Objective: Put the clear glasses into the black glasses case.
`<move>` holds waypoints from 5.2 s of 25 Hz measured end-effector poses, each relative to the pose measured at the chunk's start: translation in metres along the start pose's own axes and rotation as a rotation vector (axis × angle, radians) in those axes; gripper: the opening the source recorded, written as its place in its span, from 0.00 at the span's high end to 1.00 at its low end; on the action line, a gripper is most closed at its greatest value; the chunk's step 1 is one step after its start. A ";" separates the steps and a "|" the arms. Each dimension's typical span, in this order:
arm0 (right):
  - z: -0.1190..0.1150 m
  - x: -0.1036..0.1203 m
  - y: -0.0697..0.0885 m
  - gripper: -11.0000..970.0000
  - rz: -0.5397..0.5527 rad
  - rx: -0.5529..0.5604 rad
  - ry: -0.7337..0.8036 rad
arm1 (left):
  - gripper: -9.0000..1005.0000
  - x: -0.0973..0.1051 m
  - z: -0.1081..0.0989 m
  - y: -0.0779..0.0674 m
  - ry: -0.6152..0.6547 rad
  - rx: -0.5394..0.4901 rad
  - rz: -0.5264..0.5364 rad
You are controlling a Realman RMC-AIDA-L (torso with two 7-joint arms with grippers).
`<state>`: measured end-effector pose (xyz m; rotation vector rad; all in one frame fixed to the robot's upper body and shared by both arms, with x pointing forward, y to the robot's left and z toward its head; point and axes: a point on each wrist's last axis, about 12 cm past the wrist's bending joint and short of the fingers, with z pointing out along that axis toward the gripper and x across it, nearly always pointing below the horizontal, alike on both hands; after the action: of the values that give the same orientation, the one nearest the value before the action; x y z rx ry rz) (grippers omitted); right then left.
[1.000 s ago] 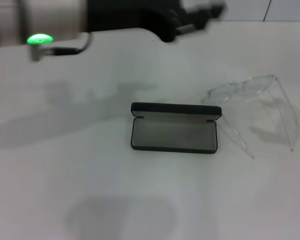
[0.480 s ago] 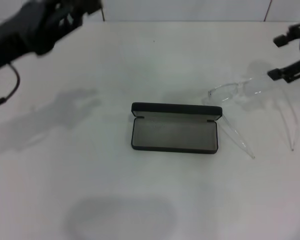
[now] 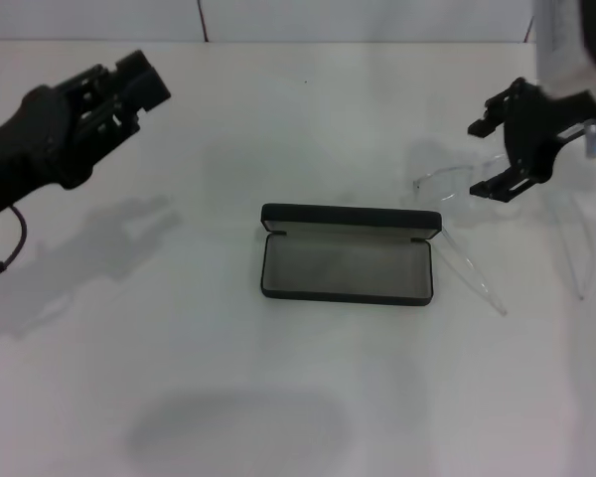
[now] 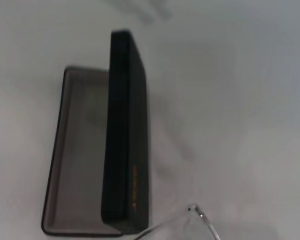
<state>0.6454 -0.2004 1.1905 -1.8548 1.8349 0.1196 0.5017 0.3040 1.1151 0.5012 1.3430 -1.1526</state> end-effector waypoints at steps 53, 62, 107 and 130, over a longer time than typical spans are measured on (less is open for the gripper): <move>0.043 0.013 -0.002 0.64 0.010 0.024 0.076 | 0.69 0.034 -0.009 0.001 -0.033 -0.129 -0.047; 0.042 0.014 0.000 0.80 0.015 0.024 0.070 | 0.70 0.033 -0.011 0.001 -0.034 -0.132 -0.047; -0.075 0.068 0.059 0.93 0.477 0.096 -0.865 | 0.72 0.019 0.055 -0.025 -0.030 0.331 -0.047; 0.012 0.032 0.078 0.93 0.512 -0.125 -1.049 | 0.72 0.022 0.075 -0.036 -0.027 0.442 -0.078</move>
<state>0.5771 -0.2202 1.1437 -0.9680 1.4446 1.1572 0.5034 0.2189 1.1240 0.7511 1.0913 -1.5254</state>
